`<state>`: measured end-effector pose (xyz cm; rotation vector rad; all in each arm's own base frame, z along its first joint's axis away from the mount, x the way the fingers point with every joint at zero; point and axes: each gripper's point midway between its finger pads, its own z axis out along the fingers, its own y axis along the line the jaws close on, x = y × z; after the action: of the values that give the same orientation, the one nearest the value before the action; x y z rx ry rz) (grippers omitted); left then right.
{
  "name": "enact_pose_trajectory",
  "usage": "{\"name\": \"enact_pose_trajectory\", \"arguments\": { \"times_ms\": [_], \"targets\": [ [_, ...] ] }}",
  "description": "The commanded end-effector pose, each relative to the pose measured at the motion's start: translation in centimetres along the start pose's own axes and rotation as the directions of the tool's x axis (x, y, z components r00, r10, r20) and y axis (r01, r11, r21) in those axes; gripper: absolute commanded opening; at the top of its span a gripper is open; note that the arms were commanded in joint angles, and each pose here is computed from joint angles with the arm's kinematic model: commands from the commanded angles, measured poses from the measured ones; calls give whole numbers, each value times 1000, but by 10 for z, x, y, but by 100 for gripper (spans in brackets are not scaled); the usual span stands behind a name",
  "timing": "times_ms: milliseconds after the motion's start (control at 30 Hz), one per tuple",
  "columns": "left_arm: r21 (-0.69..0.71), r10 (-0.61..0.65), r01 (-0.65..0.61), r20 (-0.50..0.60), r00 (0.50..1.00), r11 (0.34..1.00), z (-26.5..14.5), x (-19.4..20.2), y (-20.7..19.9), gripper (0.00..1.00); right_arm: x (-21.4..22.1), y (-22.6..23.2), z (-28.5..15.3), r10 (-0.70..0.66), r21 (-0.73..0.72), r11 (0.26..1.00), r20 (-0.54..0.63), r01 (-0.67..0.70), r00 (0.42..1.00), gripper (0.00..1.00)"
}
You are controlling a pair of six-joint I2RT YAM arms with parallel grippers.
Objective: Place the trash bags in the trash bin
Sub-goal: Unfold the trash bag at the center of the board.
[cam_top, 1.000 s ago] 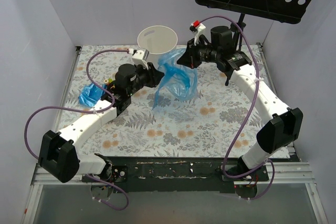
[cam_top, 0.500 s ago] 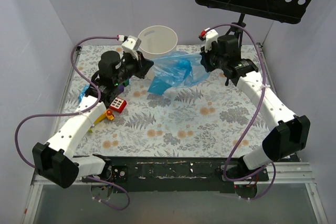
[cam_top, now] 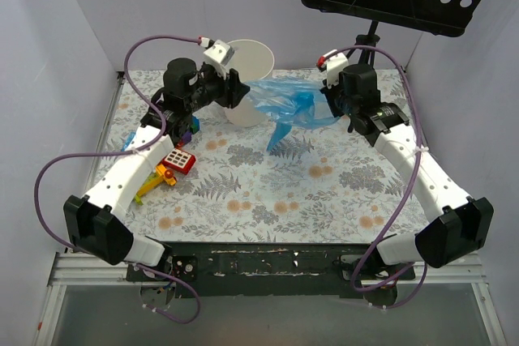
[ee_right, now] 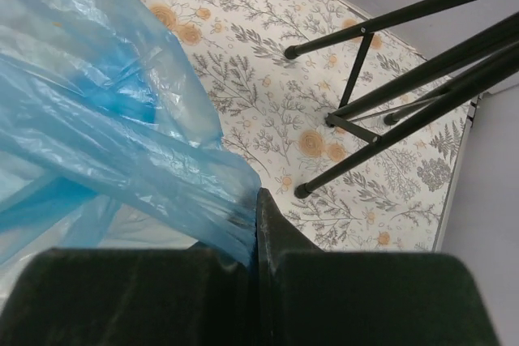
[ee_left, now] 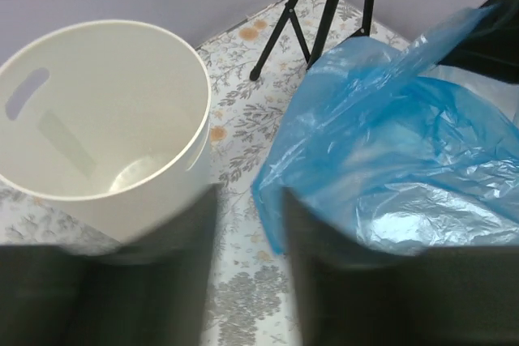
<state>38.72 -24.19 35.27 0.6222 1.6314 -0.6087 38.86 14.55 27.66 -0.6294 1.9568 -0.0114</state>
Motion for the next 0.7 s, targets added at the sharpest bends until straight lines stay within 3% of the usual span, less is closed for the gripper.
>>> {"name": "enact_pose_trajectory", "arguments": {
  "times_ms": [0, 67, 167, 267, 400, 533, 667],
  "targets": [
    [-28, -42, 43, 46, 998, 999, -14, -23, 1, 71, -15, -14, -14, 34, 43, 998, 60, -36, 998, 1],
    [13, -186, 185, 54, 981, 983, -20, -22, -11, 86, -20, -6, -15, 62, -2, 998, 78, -62, 995, 1],
    [87, -418, 414, 32, 908, 906, -32, -10, -35, 98, -28, -1, -16, 98, -34, 995, 88, -96, 991, 1],
    [92, -549, 551, -49, 834, 829, -38, 19, -49, 98, -38, -3, -16, 117, -31, 993, 97, -115, 988, 1],
    [171, -578, 583, -82, 812, 794, -36, 46, -69, 98, -48, -3, -14, 145, -46, 989, 96, -141, 985, 1],
    [181, -656, 667, -122, 745, 723, -13, 77, -80, 98, -53, 5, -8, 157, -89, 985, 81, -150, 984, 1],
    [214, -686, 693, -120, 718, 688, 4, 96, -88, 98, -63, 7, -6, 159, -116, 982, 77, -150, 984, 1]
  ]
}}
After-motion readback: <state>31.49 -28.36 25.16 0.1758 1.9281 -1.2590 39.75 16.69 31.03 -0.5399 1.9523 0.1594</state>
